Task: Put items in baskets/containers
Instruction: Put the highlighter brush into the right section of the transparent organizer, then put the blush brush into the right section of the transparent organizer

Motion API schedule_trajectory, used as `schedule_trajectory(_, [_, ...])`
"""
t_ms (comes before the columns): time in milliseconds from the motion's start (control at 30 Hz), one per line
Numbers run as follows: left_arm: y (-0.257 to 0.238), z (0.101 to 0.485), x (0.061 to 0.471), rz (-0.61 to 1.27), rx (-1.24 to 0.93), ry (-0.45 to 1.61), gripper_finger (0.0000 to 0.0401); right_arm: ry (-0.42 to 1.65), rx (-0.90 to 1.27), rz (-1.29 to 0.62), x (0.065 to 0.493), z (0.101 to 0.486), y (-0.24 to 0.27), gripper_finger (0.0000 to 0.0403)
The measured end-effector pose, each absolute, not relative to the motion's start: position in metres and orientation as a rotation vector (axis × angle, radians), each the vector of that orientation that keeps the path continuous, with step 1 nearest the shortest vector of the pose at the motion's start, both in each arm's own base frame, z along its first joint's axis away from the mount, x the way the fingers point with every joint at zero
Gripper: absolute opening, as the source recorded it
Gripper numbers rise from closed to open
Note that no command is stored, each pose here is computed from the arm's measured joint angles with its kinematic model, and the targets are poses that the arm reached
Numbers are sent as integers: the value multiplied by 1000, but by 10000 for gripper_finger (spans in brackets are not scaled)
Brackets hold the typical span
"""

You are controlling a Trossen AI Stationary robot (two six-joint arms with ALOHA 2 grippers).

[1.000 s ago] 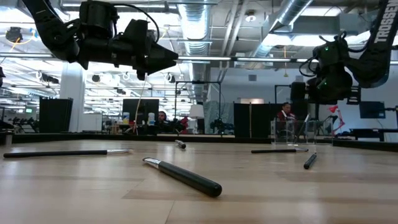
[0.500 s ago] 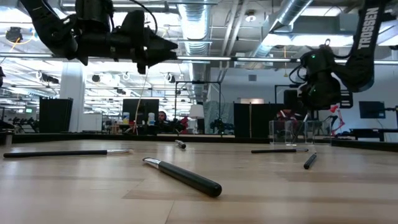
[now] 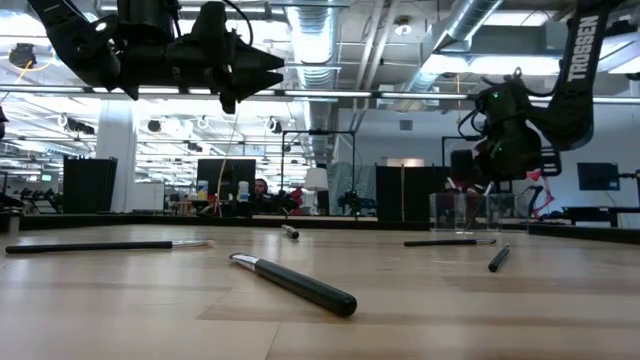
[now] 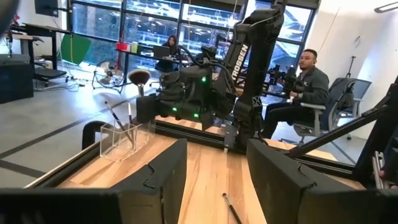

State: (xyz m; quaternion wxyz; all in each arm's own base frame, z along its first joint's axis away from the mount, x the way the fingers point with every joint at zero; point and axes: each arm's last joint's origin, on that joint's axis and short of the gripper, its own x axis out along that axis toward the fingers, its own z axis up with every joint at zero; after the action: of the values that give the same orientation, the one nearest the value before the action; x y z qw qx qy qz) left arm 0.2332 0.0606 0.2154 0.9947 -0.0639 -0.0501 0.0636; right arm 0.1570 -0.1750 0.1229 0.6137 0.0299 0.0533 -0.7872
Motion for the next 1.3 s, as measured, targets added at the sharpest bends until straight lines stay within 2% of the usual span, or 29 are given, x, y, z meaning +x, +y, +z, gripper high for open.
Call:
schedule_trajectory(400, [57, 215, 234, 110, -130, -96, 166, 151, 62, -1794, 159, 121, -173, 52])
schedule_trajectory(567, [57, 215, 234, 111, -130, -96, 166, 152, 64, -1777, 160, 121, -173, 64])
schedule_trajectory(933, [57, 215, 234, 111, -131, -91, 166, 224, -26, -1822, 167, 123, -162, 130])
schedule_trajectory(1300, [57, 214, 234, 112, -132, -83, 166, 193, -47, -1826, 171, 140, -149, 197])
